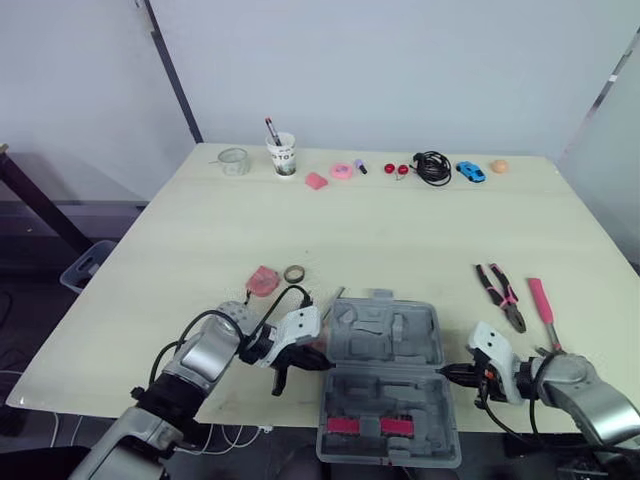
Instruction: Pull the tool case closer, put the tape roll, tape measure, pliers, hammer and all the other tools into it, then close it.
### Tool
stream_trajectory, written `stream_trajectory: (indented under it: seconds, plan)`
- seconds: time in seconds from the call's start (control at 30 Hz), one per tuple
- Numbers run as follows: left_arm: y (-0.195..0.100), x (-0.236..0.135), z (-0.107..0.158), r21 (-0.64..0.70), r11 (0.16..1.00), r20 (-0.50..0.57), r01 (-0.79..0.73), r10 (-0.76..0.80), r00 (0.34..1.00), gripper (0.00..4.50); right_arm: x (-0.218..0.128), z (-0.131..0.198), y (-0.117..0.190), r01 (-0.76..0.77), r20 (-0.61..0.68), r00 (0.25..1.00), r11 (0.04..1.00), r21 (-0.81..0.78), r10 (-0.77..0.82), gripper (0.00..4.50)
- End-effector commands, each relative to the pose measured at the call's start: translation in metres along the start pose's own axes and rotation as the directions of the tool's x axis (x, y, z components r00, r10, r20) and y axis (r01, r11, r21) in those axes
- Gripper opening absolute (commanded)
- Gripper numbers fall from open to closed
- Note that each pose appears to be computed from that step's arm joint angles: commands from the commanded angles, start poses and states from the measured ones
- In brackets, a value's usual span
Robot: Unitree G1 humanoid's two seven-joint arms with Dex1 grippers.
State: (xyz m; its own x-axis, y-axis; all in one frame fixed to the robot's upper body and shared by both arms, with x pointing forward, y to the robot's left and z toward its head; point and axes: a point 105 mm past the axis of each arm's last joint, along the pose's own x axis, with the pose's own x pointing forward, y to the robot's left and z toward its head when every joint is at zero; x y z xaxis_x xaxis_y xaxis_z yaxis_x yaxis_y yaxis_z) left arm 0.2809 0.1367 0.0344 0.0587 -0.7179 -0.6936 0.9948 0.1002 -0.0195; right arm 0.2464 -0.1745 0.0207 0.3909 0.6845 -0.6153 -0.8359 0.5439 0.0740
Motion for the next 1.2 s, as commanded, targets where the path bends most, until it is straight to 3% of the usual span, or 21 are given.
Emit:
stream_trajectory:
  seconds: [0.03, 0.23, 0.3, 0.43, 0.53, 0.73, 0.93, 0.97, 1.0, 1.07, 1.1, 1.13, 1.2]
  plan:
    - [0.002, -0.009, 0.000, 0.005, 1.000, 0.008, -0.025, 0.025, 1.000, 0.06, -0.012, 0.004, -0.007, 0.041, 0.020, 0.999, 0.999, -0.018, -0.041, 0.00]
    - [0.007, -0.020, 0.007, 0.023, 0.997, 0.059, -0.069, 0.067, 0.996, 0.06, -0.021, 0.010, -0.016, 0.103, 0.081, 0.992, 0.994, -0.034, -0.100, 0.00]
    - [0.006, -0.028, 0.020, 0.028, 0.996, 0.147, -0.090, 0.085, 0.985, 0.06, -0.028, 0.026, -0.018, 0.133, 0.180, 0.976, 0.990, -0.043, -0.123, 0.00]
    - [0.015, -0.057, 0.053, -0.068, 0.976, 0.419, -0.209, 0.218, 0.882, 0.06, -0.044, 0.048, -0.027, 0.229, 0.349, 0.916, 0.972, -0.049, -0.198, 0.00]
    - [0.019, -0.082, 0.052, -0.153, 0.943, 0.502, -0.295, 0.332, 0.799, 0.06, -0.055, 0.047, -0.035, 0.299, 0.407, 0.875, 0.954, -0.024, -0.263, 0.00]
    - [0.022, -0.112, 0.022, -0.229, 0.853, 0.466, -0.470, 0.520, 0.716, 0.06, -0.076, 0.034, -0.050, 0.444, 0.464, 0.784, 0.895, 0.046, -0.413, 0.00]
    - [0.014, -0.137, -0.008, -0.335, 0.756, 0.408, -0.563, 0.655, 0.636, 0.06, -0.107, 0.010, -0.056, 0.497, 0.478, 0.715, 0.852, 0.167, -0.510, 0.00]
    - [0.010, -0.141, -0.014, -0.363, 0.734, 0.393, -0.573, 0.679, 0.620, 0.27, -0.114, 0.002, -0.055, 0.513, 0.466, 0.707, 0.839, 0.181, -0.532, 0.52]
    - [0.004, -0.144, -0.024, -0.391, 0.706, 0.367, -0.590, 0.708, 0.604, 0.55, -0.121, -0.007, -0.054, 0.524, 0.455, 0.696, 0.826, 0.209, -0.556, 0.76]
    - [-0.007, -0.147, -0.037, -0.431, 0.669, 0.325, -0.606, 0.741, 0.587, 1.39, -0.132, -0.021, -0.051, 0.542, 0.435, 0.676, 0.802, 0.251, -0.594, 1.81]
    - [-0.012, -0.149, -0.043, -0.447, 0.653, 0.307, -0.612, 0.754, 0.581, 1.67, -0.136, -0.027, -0.049, 0.554, 0.423, 0.674, 0.793, 0.254, -0.606, 2.10]
    - [-0.019, -0.150, -0.051, -0.466, 0.632, 0.283, -0.620, 0.770, 0.572, 2.35, -0.142, -0.034, -0.047, 0.565, 0.407, 0.669, 0.781, 0.267, -0.622, 2.75]
    - [-0.031, -0.153, -0.065, -0.498, 0.589, 0.236, -0.637, 0.798, 0.554, 3.16, -0.151, -0.048, -0.042, 0.581, 0.373, 0.666, 0.763, 0.284, -0.646, 3.62]
